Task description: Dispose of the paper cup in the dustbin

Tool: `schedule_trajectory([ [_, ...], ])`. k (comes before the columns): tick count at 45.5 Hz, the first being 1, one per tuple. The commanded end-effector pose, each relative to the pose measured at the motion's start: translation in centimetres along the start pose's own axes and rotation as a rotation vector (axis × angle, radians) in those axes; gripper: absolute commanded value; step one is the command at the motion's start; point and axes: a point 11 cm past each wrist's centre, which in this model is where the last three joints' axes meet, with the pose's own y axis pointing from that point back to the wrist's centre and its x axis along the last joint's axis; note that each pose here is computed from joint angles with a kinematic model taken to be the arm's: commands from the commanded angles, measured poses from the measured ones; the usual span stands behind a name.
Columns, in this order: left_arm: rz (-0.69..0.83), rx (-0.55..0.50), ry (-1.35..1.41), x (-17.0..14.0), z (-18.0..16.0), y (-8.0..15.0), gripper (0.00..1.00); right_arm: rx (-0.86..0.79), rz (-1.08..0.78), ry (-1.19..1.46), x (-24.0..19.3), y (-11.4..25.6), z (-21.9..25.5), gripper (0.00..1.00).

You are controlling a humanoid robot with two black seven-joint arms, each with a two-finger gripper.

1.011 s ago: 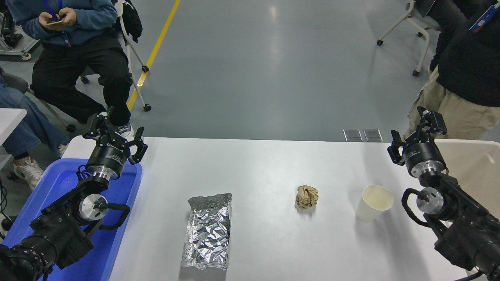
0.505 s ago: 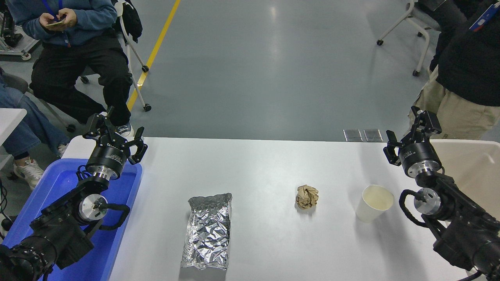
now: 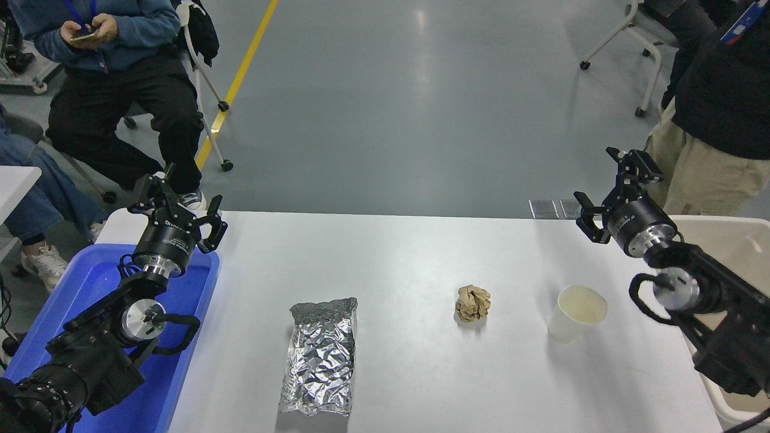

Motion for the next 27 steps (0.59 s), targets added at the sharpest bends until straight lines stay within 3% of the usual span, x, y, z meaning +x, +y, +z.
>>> schedule_trajectory([
  [1,0.000,0.000,0.000,0.0,0.0,0.0,1.00,-0.083,-0.185,0.300,-1.2,0.7,-3.3,1.00],
  [11,0.001,0.001,0.000,0.0,0.0,0.0,1.00,-0.146,-0.336,0.712,-2.4,0.8,-6.0,1.00],
  [27,0.000,-0.001,0.001,0.0,0.0,0.0,1.00,-0.247,-0.530,1.159,-2.3,1.9,-7.9,0.99],
])
